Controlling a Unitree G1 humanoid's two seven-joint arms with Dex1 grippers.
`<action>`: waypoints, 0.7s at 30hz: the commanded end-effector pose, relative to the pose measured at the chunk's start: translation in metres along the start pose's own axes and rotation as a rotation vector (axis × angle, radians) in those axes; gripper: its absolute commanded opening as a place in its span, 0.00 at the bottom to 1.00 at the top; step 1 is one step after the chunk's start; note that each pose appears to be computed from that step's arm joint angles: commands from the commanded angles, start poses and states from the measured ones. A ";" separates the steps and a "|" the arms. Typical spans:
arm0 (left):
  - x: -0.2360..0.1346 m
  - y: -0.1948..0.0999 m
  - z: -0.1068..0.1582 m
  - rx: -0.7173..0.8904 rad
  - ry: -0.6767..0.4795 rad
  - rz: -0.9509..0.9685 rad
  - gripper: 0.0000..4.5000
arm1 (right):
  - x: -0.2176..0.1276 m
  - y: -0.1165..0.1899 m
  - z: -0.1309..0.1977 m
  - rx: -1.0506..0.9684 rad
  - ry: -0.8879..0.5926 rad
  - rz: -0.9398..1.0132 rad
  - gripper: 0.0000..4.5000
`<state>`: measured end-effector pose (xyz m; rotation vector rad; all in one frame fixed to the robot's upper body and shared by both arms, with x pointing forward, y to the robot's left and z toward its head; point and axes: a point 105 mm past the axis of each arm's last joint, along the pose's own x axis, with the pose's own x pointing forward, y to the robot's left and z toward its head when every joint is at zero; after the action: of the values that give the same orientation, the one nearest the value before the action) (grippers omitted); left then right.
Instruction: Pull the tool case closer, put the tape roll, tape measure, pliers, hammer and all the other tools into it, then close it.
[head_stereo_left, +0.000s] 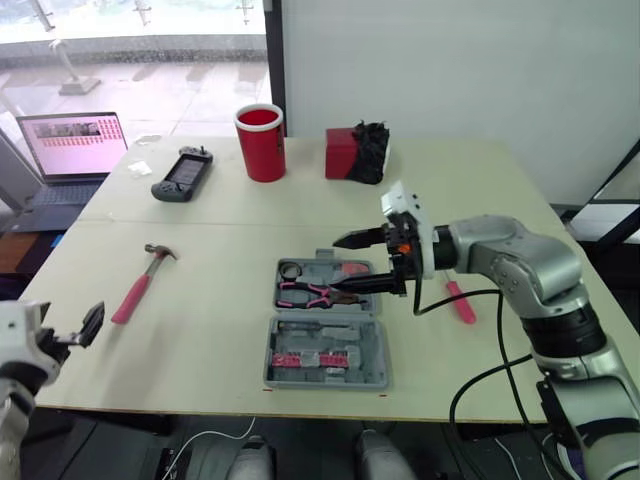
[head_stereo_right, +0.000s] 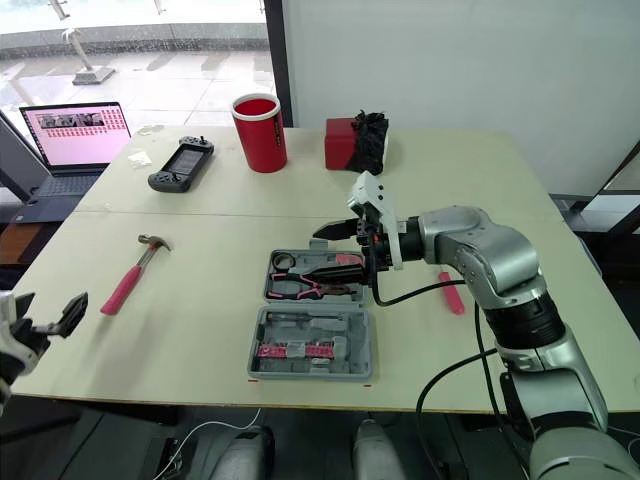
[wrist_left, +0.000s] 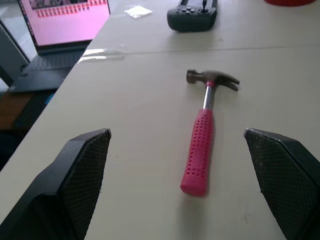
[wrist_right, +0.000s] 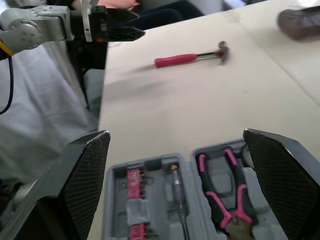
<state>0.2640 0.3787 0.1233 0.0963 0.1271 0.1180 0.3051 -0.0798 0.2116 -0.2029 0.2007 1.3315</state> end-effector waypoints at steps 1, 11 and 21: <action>0.028 0.000 0.004 -0.045 0.084 -0.040 1.00 | -0.005 0.007 0.005 -0.034 -0.018 -0.051 1.00; 0.095 -0.011 0.015 0.071 0.159 -0.159 1.00 | -0.006 0.010 0.006 -0.013 -0.045 -0.151 1.00; 0.113 -0.020 -0.015 0.118 0.204 -0.140 1.00 | -0.026 0.007 0.001 0.017 -0.030 -0.269 1.00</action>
<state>0.3702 0.3697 0.0794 0.1641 0.3876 -0.0460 0.2968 -0.0993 0.2060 -0.1629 0.2096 1.0771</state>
